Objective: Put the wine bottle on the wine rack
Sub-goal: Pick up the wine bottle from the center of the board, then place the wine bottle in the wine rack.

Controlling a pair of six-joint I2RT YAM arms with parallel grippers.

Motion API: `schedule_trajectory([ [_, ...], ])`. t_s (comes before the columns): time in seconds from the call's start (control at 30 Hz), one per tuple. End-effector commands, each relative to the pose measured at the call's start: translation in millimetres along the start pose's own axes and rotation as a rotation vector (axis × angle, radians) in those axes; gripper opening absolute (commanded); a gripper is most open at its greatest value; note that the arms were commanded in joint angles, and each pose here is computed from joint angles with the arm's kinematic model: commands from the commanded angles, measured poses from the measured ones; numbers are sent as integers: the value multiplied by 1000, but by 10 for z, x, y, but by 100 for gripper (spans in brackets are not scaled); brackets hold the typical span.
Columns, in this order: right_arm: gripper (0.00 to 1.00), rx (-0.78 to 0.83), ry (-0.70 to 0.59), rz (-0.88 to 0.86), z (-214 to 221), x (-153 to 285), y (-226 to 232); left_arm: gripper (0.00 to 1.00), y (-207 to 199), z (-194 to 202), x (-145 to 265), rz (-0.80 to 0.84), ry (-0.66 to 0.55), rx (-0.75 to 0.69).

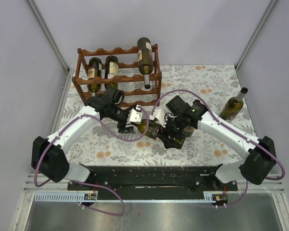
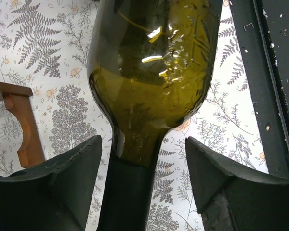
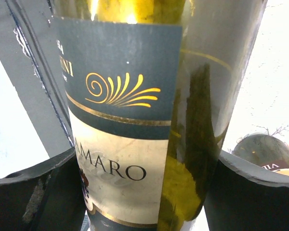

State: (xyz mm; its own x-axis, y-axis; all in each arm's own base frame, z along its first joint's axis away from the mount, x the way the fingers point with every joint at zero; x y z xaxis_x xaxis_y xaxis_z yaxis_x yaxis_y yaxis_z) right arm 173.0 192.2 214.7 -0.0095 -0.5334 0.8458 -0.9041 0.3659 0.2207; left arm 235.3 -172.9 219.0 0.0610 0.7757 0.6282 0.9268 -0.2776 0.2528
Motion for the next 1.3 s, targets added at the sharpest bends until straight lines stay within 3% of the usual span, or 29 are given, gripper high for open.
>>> schedule_trajectory([
  [0.0, 0, 98, -138, -138, -260, 168, 154, 73, 63, -136, -5, -53, -72, -128],
  [0.33, 0, 75, -91, -215, -246, 100, 189, 82, 159, -230, 73, -108, 2, -257],
  [0.63, 0, 68, -107, -199, -264, 151, 170, 77, 18, -119, -69, -40, 45, -241],
  [1.07, 0, 26, -150, -178, -299, 212, 70, 60, -157, -40, -130, -10, 59, -217],
  [1.27, 0, 22, -170, -225, -323, 209, 104, 66, -130, -28, -215, -34, 68, -230],
])
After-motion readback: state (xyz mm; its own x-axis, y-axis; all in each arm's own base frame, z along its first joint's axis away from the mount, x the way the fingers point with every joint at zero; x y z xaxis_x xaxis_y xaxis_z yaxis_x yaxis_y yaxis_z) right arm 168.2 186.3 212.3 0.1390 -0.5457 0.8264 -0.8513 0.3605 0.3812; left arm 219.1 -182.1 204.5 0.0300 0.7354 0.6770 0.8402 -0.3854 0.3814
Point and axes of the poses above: each gripper's point midway between its finger pads, its own x axis back along the fingers, its own y axis along the line the jaws close on, z = x × y, the point moved 8 cm from there along x, back along the fingers, and after that the axes turned 7 degrees about -x, right-handed, at the moved point
